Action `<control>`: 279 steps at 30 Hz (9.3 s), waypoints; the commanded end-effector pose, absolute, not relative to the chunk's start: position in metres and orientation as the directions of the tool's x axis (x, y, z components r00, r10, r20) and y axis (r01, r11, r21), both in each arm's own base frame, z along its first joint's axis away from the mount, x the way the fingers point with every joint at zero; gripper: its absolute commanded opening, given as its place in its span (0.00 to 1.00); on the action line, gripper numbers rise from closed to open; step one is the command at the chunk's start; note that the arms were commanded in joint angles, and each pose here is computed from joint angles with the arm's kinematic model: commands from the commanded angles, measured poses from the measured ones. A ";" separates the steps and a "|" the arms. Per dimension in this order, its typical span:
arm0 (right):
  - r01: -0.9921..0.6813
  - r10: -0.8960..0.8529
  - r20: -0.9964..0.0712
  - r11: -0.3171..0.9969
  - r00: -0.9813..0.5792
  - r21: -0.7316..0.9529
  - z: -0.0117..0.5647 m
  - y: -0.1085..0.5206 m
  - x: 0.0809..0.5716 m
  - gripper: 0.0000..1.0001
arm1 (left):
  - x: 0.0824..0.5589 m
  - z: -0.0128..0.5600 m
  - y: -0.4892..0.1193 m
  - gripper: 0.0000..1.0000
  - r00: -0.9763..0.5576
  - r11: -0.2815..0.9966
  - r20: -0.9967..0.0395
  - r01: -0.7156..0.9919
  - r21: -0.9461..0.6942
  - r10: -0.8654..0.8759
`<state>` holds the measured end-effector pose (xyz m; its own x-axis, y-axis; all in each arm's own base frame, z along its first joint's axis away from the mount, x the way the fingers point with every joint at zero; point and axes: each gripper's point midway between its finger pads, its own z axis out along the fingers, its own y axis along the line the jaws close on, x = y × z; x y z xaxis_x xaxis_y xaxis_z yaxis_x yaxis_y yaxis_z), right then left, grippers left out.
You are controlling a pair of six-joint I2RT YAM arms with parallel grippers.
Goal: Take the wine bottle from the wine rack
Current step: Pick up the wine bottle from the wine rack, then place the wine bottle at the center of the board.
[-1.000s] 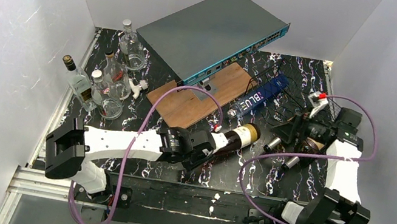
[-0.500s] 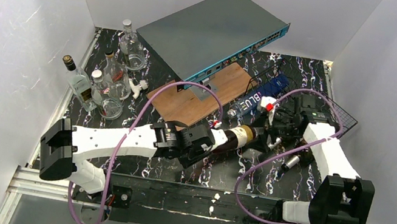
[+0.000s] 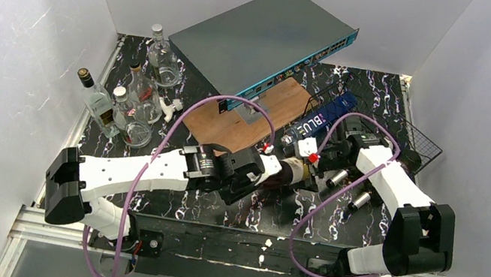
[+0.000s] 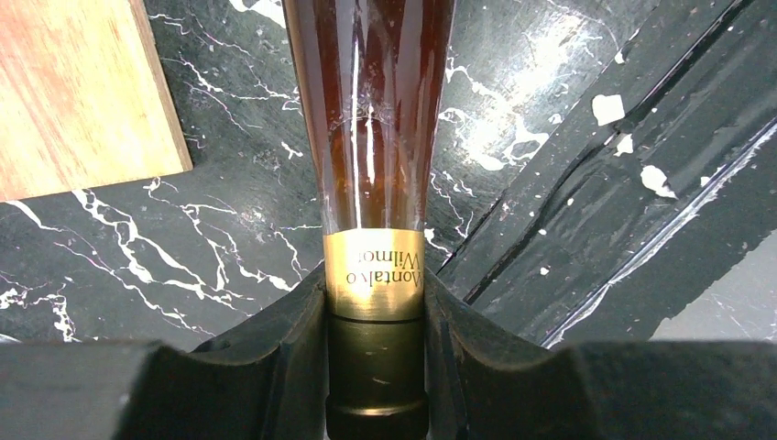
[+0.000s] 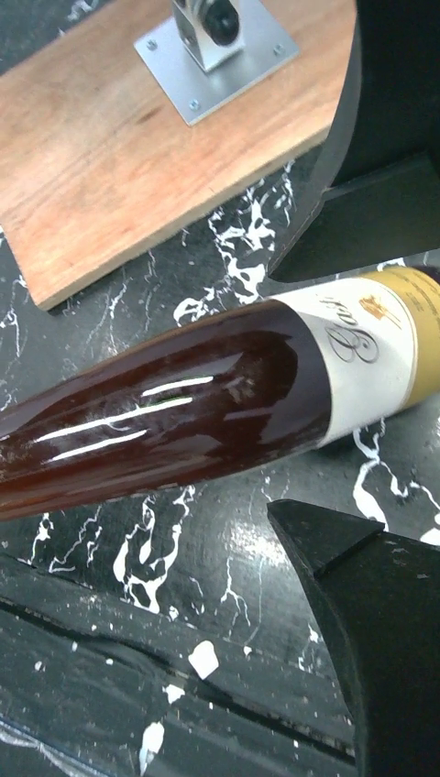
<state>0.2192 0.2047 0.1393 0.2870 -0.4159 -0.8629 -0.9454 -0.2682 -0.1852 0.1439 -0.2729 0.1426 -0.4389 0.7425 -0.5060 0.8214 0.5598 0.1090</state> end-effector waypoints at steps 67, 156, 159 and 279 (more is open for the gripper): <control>-0.981 -0.265 -0.957 -0.177 0.120 -0.074 0.166 0.248 0.218 0.36 | 0.191 0.244 -0.367 0.43 -0.446 0.543 -0.831 0.811 -0.218 0.333; -0.984 -0.060 -0.995 -0.151 -0.083 0.091 0.223 0.223 0.220 1.00 | 0.234 0.321 -0.274 0.00 -0.158 0.733 -0.976 0.680 0.002 0.149; -0.985 -0.064 -0.994 -0.144 -0.086 0.094 0.221 0.222 0.221 1.00 | 0.233 0.323 -0.265 0.00 -0.154 0.740 -0.976 0.672 0.011 0.155; -0.997 -0.118 -0.991 -0.051 -0.058 0.064 0.206 0.207 0.236 1.00 | 0.313 0.325 -0.043 0.98 -0.363 0.971 -0.918 0.105 -0.213 -0.162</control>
<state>0.2288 0.2117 0.1937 -0.1236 -0.1159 -0.9855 -0.9888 -0.0687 0.1321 0.3389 -0.0250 0.3011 -0.3719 -0.1099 -0.9218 0.0303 0.9910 -0.1304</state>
